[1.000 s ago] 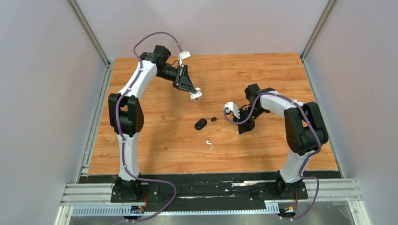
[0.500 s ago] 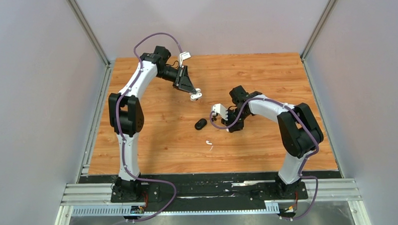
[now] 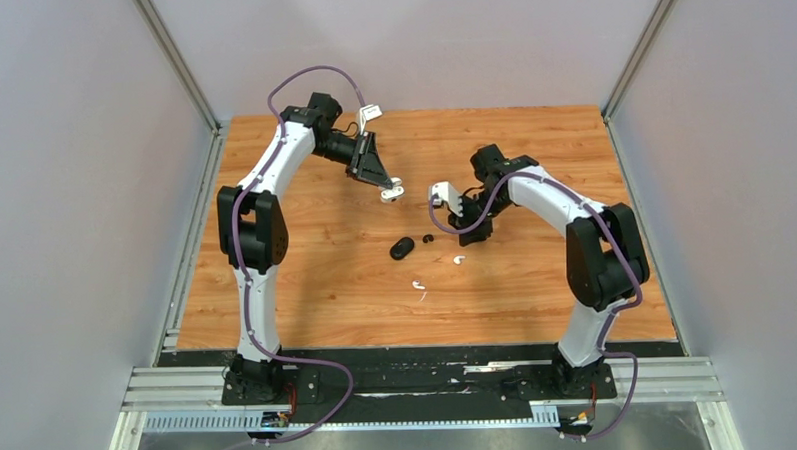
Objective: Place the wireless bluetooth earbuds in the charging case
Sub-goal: Move the earbud to the center of the board, then pick up the earbud from the center of the board.
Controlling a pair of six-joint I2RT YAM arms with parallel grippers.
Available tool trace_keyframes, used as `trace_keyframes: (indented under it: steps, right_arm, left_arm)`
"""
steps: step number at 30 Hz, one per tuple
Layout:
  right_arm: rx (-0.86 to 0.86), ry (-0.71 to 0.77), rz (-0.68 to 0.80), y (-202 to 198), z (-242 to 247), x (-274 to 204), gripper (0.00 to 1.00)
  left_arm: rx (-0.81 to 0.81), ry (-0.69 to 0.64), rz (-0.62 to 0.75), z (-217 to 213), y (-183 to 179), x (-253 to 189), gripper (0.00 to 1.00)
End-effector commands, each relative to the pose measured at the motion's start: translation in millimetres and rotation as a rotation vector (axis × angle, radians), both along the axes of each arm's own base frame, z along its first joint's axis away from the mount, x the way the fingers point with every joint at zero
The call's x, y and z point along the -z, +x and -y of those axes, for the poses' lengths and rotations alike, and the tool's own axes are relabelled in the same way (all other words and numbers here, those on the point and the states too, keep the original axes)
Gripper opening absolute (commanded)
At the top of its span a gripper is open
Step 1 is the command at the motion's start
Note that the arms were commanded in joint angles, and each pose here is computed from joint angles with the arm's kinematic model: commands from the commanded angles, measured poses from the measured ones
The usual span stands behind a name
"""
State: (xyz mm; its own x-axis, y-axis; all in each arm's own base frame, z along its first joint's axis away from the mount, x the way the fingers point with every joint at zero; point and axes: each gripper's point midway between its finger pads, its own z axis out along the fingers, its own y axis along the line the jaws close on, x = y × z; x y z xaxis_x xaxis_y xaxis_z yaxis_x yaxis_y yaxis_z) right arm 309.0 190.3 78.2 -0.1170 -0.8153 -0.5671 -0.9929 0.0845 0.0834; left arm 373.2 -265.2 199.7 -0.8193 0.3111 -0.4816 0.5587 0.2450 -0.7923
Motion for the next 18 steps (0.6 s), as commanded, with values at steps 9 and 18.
trace_keyframes:
  steps: [9, 18]
  right_arm:
    - [-0.200, 0.027, 0.029, 13, -16, 23, 0.19]
    - [-0.135, 0.088, -0.029, 11, -30, 16, 0.19]
  left_arm:
    - [0.013, -0.016, 0.091, -10, -11, -33, 0.00]
    - [0.011, -0.001, 0.086, -15, -16, -31, 0.00]
